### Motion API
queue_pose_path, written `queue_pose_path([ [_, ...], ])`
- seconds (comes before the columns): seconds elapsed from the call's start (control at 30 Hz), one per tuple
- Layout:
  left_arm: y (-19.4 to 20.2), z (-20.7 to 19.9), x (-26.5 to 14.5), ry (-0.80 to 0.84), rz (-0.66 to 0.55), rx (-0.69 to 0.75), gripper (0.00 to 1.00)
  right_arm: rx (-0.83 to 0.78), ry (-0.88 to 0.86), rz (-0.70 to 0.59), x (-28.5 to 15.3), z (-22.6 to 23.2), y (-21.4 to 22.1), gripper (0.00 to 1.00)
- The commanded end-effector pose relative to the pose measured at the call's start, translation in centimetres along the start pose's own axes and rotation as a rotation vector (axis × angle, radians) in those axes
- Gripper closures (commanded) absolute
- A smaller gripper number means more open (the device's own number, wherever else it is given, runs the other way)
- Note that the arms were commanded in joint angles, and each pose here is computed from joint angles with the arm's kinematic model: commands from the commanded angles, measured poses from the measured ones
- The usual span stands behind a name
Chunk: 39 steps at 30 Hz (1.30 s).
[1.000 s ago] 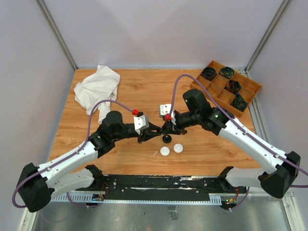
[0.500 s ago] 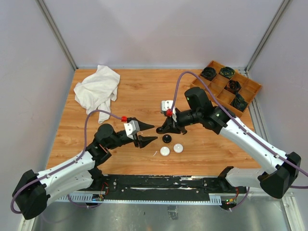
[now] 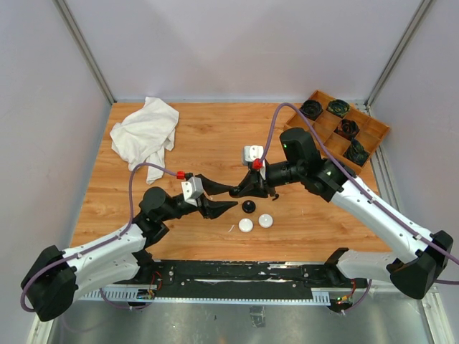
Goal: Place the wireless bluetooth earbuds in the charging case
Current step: Pick up the charging case at the center of the board, then open the charging case.
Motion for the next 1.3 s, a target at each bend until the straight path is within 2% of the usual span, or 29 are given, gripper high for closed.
queue_pose_path([
  [0.0, -1.2, -0.6, 0.2, 0.044, -0.06, 0.008, 0.5, -0.009, -0.002, -0.046, -0.5, 0.2, -1.0, 0.98],
  [0.33, -1.4, -0.8, 0.6, 0.073, -0.069, -0.001, 0.68, -0.008, -0.002, -0.041, -0.4, 0.1, -0.8, 0.98],
  [0.5, -1.6, -1.0, 0.7, 0.087, -0.071, 0.004, 0.85, -0.006, -0.008, -0.042, -0.4, 0.2, -0.7, 0.97],
  [0.6, -1.4, -1.1, 0.6, 0.1, -0.068, 0.019, 0.99, -0.012, 0.011, -0.032, -0.5, 0.0, -0.6, 0.92],
  [0.87, -1.4, -1.9, 0.0, 0.142, -0.097, 0.055, 1.0, -0.045, 0.077, -0.01, -1.0, -0.9, -0.6, 0.75],
  [1.27, -0.9, -2.9, -0.6, 0.195, -0.118, 0.082, 1.0, -0.066, 0.14, -0.008, -1.6, -1.7, -1.4, 0.67],
])
Point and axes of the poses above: each gripper's point midway between its finger pads, its own x axis out along the fingers, its own z axis along the line the jaws close on, y = z × x, the point moved 3 cm from there along -x, back along the fingers, and after that the axes turned 1 degree about -x, right-handed, at the moved point
